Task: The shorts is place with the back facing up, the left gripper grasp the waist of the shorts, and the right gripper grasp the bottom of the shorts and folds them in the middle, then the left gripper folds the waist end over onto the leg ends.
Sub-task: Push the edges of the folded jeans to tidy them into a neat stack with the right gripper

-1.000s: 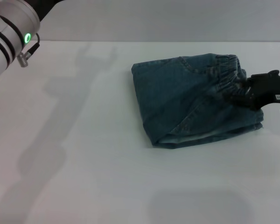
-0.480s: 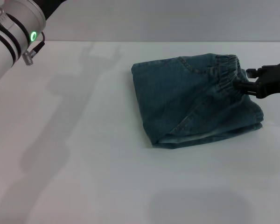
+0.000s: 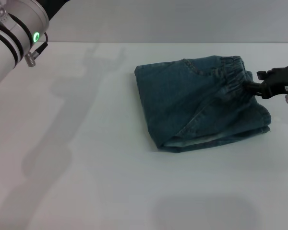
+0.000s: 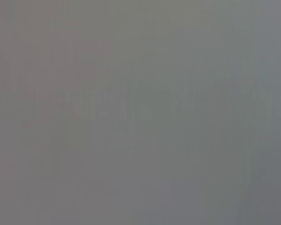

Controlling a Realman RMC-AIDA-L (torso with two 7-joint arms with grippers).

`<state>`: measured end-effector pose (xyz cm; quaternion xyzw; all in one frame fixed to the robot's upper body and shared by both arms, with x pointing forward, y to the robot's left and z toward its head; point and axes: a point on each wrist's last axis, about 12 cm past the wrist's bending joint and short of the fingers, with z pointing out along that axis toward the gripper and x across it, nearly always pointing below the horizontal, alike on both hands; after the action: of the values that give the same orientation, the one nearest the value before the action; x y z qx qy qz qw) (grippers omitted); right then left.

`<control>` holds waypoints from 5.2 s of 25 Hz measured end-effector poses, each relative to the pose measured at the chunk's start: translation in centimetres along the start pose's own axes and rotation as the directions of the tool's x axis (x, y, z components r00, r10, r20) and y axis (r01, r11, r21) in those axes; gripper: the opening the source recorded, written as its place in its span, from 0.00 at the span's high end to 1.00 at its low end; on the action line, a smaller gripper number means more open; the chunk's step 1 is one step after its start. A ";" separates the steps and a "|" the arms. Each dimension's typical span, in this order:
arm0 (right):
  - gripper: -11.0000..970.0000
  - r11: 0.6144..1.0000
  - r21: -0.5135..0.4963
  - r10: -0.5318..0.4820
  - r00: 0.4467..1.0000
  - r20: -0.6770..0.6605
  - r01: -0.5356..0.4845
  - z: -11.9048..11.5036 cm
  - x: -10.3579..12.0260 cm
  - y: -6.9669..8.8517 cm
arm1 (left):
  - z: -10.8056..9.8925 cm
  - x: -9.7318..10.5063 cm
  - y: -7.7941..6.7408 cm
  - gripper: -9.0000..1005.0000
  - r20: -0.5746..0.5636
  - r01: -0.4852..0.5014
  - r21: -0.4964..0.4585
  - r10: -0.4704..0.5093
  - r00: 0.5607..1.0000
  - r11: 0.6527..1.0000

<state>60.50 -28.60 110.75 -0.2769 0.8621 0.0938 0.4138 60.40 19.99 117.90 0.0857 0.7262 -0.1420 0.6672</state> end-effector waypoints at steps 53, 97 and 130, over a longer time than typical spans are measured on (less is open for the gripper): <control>0.52 0.776 -0.612 -0.256 0.963 -0.084 0.153 2.0 -3.3 10.8 | 0.0 1.1 0.8 0.16 -0.032 -0.001 -0.026 0.000 1.000 1.000; 0.52 0.761 -0.614 -0.372 0.916 -0.147 0.210 4.7 -5.0 12.2 | 0.7 1.1 1.8 0.16 -0.006 -0.031 -0.092 0.030 1.000 0.995; 0.52 0.845 -0.452 -0.364 0.927 -0.091 0.287 7.0 -8.2 11.1 | 0.3 1.8 2.3 0.16 -0.009 -0.026 -0.124 0.025 1.000 0.992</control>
<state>63.10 -13.40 111.84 -0.5111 0.7926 0.1855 0.2758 61.25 21.91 115.90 0.0541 0.7348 -0.0877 0.6704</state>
